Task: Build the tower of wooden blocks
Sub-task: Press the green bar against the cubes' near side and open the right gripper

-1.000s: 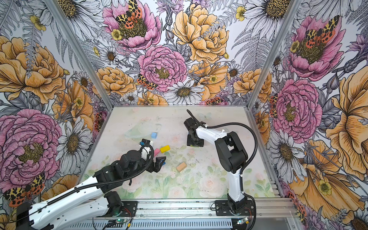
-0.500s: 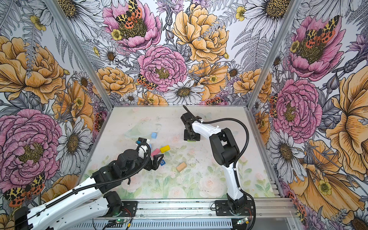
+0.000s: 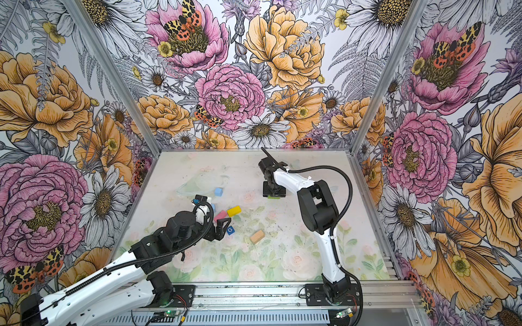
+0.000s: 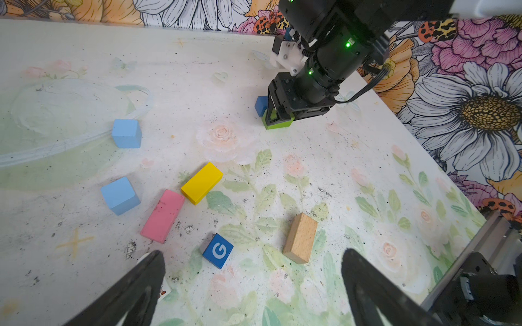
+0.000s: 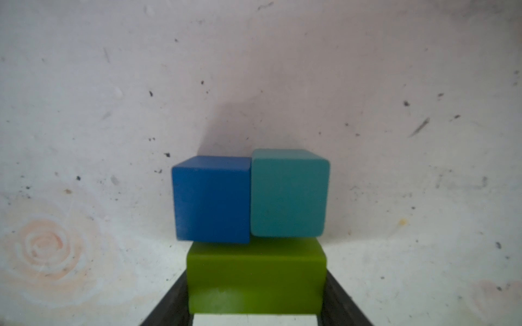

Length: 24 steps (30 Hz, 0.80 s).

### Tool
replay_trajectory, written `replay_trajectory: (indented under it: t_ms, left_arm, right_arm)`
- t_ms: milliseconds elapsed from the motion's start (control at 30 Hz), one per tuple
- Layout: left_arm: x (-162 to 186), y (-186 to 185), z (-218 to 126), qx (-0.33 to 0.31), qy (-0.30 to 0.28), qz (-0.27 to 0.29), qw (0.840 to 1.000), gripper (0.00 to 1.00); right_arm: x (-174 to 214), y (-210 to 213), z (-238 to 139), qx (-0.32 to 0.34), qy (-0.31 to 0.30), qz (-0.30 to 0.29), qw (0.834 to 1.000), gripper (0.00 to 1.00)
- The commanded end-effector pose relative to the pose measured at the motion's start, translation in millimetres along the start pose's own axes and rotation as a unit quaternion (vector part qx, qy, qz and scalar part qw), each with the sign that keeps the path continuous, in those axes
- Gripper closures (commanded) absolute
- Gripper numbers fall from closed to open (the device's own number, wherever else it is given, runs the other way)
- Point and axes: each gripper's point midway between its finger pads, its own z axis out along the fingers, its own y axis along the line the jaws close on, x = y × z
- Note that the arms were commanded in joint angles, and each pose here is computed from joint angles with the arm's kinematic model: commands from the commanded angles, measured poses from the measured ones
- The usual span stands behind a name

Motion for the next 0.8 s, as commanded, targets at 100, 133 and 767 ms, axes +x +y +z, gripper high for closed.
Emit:
replay_trajectory:
  t_ms: [100, 133, 767]
  left_arm:
    - [-2.7, -0.6, 1.4, 0.008, -0.008, 0.002, 1.000, 0.01]
    - [-3.0, -0.4, 1.4, 0.007, -0.009, 0.002, 1.000, 0.01]
    - [-4.1, 0.9, 5.5, 0.007, -0.005, -0.002, 1.000, 0.01]
  right_arm:
    - [-3.2, -5.5, 14.5, 0.016, 0.010, -0.005, 1.000, 0.52]
    - [-3.4, -5.6, 15.4, 0.016, 0.010, -0.005, 1.000, 0.52]
    - [-7.3, -2.1, 22.1, 0.004, 0.019, -0.005, 1.000, 0.38]
